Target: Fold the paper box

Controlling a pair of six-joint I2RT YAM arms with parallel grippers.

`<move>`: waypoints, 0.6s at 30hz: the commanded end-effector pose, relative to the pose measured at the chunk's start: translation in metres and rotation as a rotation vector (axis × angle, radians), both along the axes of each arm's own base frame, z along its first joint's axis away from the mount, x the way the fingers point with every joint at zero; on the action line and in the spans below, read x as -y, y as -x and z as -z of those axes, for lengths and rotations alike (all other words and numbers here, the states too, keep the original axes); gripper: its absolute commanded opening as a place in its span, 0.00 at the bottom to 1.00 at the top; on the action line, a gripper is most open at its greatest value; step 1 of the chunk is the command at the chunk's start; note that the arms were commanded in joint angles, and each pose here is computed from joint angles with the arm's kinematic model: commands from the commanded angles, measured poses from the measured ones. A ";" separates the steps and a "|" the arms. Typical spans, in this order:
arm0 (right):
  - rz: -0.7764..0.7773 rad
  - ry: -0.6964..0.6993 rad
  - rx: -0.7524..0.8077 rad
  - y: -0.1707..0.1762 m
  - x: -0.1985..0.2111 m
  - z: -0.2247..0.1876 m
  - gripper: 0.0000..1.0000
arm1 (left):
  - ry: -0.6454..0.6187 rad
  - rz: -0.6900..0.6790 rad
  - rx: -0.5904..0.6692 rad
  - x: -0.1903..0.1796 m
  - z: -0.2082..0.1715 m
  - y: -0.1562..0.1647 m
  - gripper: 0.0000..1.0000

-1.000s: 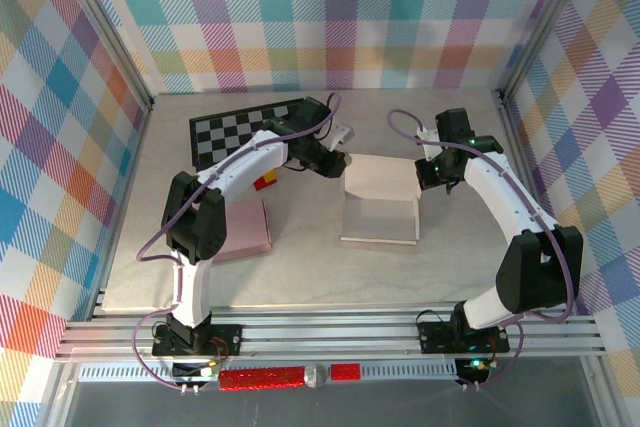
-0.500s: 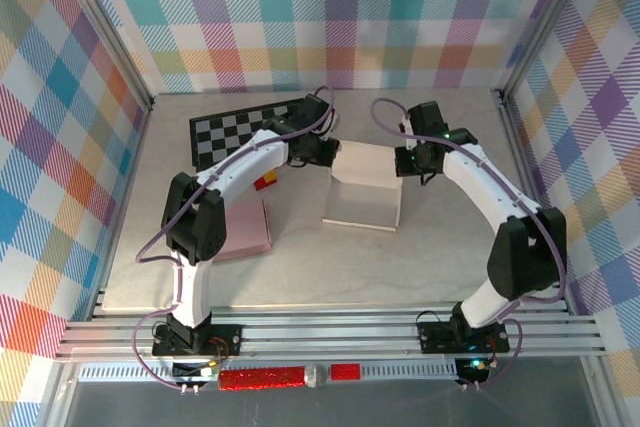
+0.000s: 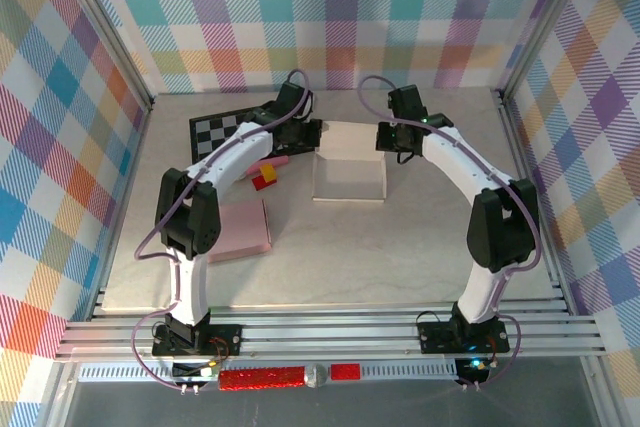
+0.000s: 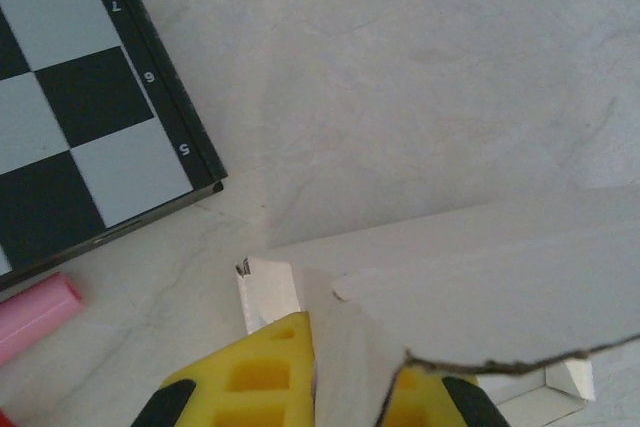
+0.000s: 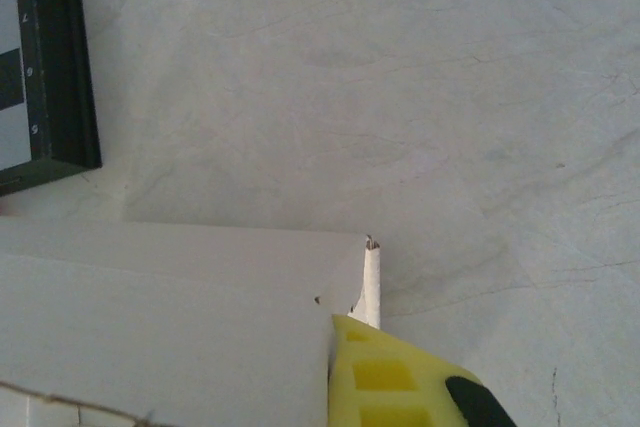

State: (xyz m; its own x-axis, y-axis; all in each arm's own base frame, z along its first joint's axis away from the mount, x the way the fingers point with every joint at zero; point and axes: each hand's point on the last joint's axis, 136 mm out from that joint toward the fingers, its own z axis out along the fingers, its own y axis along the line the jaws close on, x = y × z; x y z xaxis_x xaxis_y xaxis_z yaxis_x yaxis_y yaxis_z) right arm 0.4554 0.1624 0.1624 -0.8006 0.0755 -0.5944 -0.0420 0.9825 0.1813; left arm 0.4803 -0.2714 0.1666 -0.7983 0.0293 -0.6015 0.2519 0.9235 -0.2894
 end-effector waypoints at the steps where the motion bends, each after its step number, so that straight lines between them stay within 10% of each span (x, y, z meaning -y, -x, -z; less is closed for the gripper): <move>1: -0.027 -0.087 0.104 0.000 -0.018 -0.015 0.00 | 0.134 0.069 0.010 0.032 -0.002 0.003 0.03; 18: -0.046 -0.080 0.184 0.052 -0.001 0.005 0.00 | 0.256 0.148 0.125 0.046 0.008 0.044 0.03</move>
State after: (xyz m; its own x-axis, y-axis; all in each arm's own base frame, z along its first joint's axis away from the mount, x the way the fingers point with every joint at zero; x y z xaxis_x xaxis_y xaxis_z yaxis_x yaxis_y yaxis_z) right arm 0.4054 0.1461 0.1404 -0.7253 0.0947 -0.6819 -0.0608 0.9778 0.2005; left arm 0.4557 -0.2928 0.1401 -0.7401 -0.0437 -0.6711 0.3396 0.8370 -0.4290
